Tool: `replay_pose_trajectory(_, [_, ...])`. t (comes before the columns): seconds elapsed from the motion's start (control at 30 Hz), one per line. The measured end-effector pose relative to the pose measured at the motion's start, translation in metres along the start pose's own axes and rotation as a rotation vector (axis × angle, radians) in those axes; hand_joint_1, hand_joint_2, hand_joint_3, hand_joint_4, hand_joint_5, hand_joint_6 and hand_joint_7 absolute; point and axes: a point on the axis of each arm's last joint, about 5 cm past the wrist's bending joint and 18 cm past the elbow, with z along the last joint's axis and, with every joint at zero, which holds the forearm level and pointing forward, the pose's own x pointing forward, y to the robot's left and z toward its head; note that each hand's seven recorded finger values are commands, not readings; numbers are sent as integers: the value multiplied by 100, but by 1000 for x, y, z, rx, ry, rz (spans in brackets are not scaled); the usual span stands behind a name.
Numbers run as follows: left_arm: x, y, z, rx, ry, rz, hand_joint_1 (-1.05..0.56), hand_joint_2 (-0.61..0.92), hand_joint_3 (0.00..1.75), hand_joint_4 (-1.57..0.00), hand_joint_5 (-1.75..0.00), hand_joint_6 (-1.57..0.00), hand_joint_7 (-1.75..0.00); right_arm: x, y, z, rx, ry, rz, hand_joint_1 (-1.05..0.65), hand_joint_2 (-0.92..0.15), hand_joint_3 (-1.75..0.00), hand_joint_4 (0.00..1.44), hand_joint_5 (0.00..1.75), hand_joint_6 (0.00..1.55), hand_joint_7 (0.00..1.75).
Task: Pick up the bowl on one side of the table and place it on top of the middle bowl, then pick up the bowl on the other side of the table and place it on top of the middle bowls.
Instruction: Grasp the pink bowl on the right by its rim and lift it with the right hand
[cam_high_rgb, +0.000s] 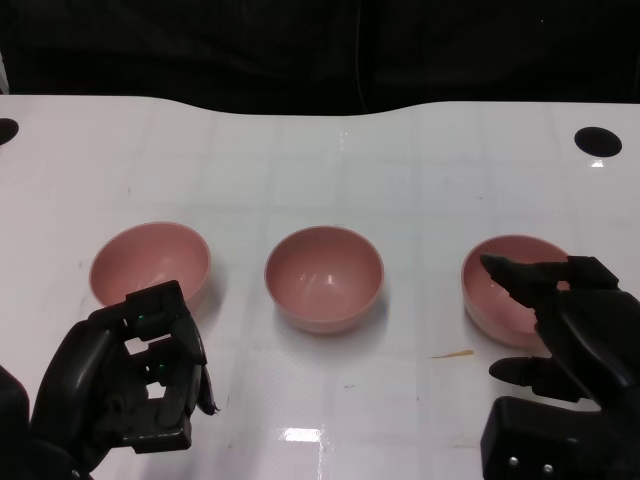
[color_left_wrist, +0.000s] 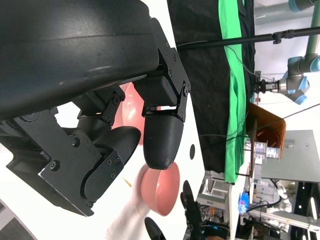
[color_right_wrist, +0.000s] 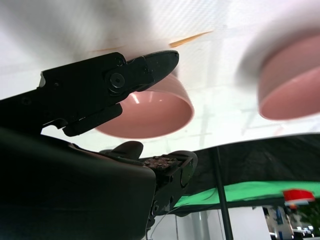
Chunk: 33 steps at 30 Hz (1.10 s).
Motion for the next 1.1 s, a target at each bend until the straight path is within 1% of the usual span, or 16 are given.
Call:
replay_pose_trajectory(0.37, [4,-4,0,-15,5,-20,-7,34,154,-87,-175,-86,-157,24,21,-10,-162,51,103,-53,-92,-21,50,30,55,5])
replay_pose_trajectory(0.53, [6,-5,0,-23,-3,-24,-7,35,153,-88,-175,-86,-157,39,22,-11,-183,70,132,-50,-92,-24,68,19,71,4])
replay_pose_trajectory(0.57, [7,-5,0,-23,-4,-24,-7,35,153,-88,-175,-86,-157,41,22,-11,-182,72,132,-46,-91,-23,77,24,78,7])
replay_pose_trajectory(0.6, [7,-5,0,-24,-5,-24,-7,35,153,-88,-174,-87,-157,43,22,-11,-177,68,128,-39,-92,-17,88,47,93,9])
replay_pose_trajectory(0.63, [7,-5,0,-25,-5,-24,-7,34,153,-88,-174,-87,-157,46,23,-11,-170,63,125,-35,-92,-15,89,67,103,8])
replay_pose_trajectory(0.67, [7,-6,0,-27,-3,-23,-7,34,153,-89,-174,-87,-156,49,23,-11,-167,52,117,-31,-91,-9,87,115,116,9])
replay_pose_trajectory(0.7, [7,-6,0,-29,1,-22,-7,34,153,-89,-174,-87,-156,52,24,-10,-168,33,97,-29,-91,-6,89,144,125,12])
replay_pose_trajectory(0.73, [7,-6,0,-33,4,-23,-8,34,153,-89,-173,-87,-155,55,24,-10,-172,11,71,-28,-91,-6,90,162,128,22])
replay_pose_trajectory(0.77, [7,-6,0,-37,5,-23,-8,34,153,-89,-174,-87,-155,57,25,-10,-176,-7,50,-27,-90,-10,91,168,107,75])
replay_pose_trajectory(0.8, [7,-7,0,-41,3,-24,-8,34,153,-89,-174,-87,-155,59,26,-10,-180,-20,31,-26,-91,-11,93,171,90,116])
replay_pose_trajectory(0.83, [7,-7,1,-45,2,-25,-8,34,153,-89,-174,-87,-155,61,26,-10,-183,-30,12,-25,-91,-11,93,173,79,143])
replay_pose_trajectory(0.9, [7,-7,1,-47,3,-23,-8,33,153,-88,-174,-87,-155,64,26,-9,-186,-50,-29,-22,-92,-14,93,174,73,163])
replay_pose_trajectory(0.97, [7,-7,1,-50,8,-23,-8,33,154,-88,-175,-86,-155,67,25,-6,-177,-87,-72,-21,-91,-16,93,175,71,172])
replay_pose_trajectory(1.03, [7,-8,1,-54,10,-22,-7,33,154,-88,-175,-86,-155,69,23,-3,-163,-115,-105,-21,-63,-71,93,175,68,174])
replay_pose_trajectory(1.07, [7,-8,1,-58,11,-20,-7,32,154,-89,-175,-87,-156,71,21,-1,-158,-125,-121,-20,-53,-89,93,175,67,174])
replay_pose_trajectory(1.1, [7,-9,1,-60,14,-18,-8,32,154,-89,-175,-87,-156,72,19,2,-153,-136,-137,-20,-50,-95,93,175,67,174])
